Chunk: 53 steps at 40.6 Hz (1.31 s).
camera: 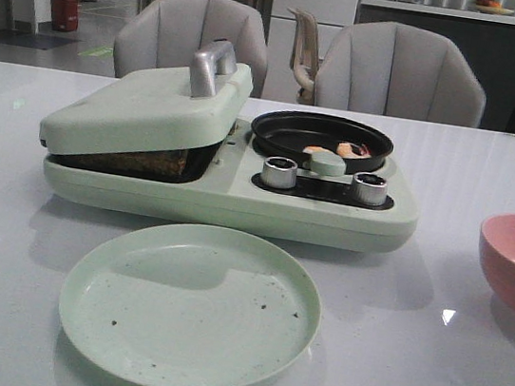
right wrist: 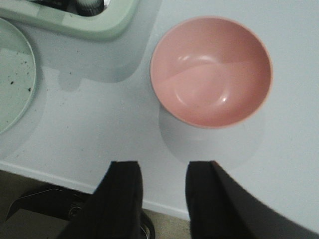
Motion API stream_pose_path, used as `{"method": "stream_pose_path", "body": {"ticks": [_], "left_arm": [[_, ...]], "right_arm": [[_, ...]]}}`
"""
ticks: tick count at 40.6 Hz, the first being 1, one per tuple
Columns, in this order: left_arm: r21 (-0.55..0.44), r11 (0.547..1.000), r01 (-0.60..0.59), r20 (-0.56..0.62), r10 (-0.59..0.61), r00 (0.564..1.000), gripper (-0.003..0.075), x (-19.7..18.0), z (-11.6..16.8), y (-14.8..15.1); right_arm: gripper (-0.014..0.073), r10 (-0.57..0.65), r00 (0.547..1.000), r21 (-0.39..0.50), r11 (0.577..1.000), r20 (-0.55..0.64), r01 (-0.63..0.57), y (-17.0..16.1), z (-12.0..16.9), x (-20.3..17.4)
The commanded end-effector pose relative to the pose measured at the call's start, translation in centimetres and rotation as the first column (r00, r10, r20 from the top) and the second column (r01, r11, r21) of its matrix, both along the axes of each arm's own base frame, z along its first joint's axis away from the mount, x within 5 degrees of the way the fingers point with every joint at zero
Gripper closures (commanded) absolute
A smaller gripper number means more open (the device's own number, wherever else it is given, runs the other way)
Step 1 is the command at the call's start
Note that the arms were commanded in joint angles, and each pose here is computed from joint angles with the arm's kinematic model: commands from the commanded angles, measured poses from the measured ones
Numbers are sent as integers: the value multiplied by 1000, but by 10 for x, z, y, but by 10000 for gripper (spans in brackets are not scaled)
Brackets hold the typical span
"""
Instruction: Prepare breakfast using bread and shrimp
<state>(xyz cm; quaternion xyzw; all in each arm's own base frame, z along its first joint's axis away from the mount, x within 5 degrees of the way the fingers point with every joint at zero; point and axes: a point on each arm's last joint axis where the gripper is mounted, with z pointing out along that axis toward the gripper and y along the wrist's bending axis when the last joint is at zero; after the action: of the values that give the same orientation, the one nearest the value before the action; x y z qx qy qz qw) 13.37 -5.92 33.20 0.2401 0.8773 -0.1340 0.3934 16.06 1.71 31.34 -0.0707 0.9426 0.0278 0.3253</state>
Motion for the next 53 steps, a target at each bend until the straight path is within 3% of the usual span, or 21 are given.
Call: {"method": "stream_pose_path", "body": {"ticks": [1,16,24,29,33,53], "left_arm": [[-57,998,-13,68,17,998,619,3,13,-3],[-57,998,-13,68,17,998,619,3,13,-3],[-31,999,-26,72,28,997,619,4,12,0],[-12,988,-156,51,156,986,619,7,10,9],[4,972,-234,49,234,971,619,9,9,15],[-1,972,-234,42,233,971,619,8,9,15]], "right_arm": [[238,-20,995,15,1000,93,19,-2,10,-19],[251,-20,988,8,1000,150,19,-6,-10,-60],[444,-20,989,7,1000,145,19,-6,-10,-60],[563,-20,987,8,1000,157,19,-6,-10,-59],[554,-21,984,10,1000,175,19,-6,-8,-58],[554,-21,984,12,1000,174,19,-6,-8,-58]]}}
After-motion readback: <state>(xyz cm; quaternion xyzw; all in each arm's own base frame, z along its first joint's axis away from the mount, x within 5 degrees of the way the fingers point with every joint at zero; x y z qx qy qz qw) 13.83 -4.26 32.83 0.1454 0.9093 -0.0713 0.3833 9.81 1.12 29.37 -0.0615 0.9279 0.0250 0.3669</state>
